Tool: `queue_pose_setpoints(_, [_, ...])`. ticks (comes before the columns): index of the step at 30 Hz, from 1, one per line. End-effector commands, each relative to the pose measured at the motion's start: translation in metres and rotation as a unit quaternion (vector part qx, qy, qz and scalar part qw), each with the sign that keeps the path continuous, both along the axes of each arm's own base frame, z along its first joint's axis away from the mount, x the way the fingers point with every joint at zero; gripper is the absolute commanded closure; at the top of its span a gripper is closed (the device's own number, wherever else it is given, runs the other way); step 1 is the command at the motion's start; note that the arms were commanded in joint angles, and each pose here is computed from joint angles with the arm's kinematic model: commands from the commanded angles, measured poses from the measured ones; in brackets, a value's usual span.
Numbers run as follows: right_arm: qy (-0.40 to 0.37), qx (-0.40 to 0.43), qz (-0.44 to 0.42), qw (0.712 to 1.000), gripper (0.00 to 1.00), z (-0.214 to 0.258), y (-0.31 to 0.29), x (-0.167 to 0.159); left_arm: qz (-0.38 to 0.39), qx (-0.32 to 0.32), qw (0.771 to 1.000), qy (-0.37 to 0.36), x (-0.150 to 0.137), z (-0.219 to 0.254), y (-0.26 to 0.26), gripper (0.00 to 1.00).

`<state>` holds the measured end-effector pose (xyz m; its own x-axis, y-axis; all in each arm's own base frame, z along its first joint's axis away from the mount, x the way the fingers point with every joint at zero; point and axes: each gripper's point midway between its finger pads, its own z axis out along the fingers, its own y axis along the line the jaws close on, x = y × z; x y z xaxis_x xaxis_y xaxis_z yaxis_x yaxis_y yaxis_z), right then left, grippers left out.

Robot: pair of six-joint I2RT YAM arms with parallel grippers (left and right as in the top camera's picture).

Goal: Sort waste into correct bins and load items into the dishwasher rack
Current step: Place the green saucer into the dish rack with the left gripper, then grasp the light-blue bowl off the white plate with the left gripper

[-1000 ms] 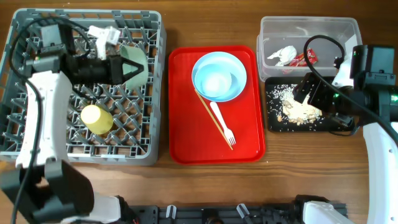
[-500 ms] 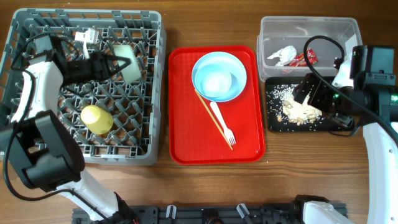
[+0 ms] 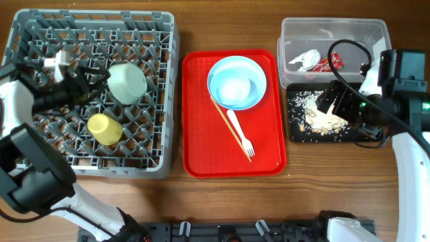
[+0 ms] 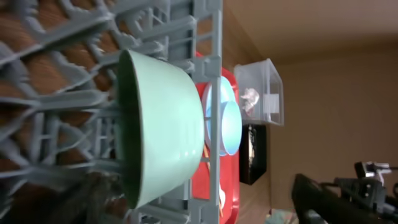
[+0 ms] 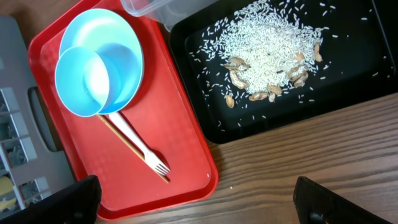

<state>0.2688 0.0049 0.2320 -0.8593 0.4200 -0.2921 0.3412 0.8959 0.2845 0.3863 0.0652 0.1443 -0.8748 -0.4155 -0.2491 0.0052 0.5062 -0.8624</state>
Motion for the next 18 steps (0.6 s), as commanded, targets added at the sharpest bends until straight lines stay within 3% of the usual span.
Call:
queue_pose_setpoints(1, [-0.004, -0.004, 0.004, 1.000, 0.00, 0.002, -0.002, 0.001, 0.024, -0.006, 1.000, 0.000, -0.002, 0.007, 0.014, 0.00])
queue_pose_setpoints(7, [0.008, -0.046, -0.017, 0.999, 0.00, -0.001, -0.018, -0.003, 0.029, 0.016, 0.999, -0.017, -0.006, 0.046, 0.000, 0.00])
queue_pose_setpoints(10, [0.017, -0.088, -0.035, 0.995, 0.00, -0.002, -0.033, -0.006, -0.009, 0.091, 0.996, -0.014, -0.009, 0.053, -0.032, 0.00])
queue_pose_setpoints(13, [0.017, -0.087, -0.035, 0.995, 0.00, -0.002, -0.033, -0.007, -0.048, 0.180, 0.982, -0.003, -0.001, 0.052, -0.087, 0.00])
queue_pose_setpoints(18, [0.017, -0.088, -0.035, 0.995, 0.00, -0.002, -0.033, -0.006, -0.173, 0.263, 0.947, -0.065, -0.002, 0.042, -0.196, 0.00])
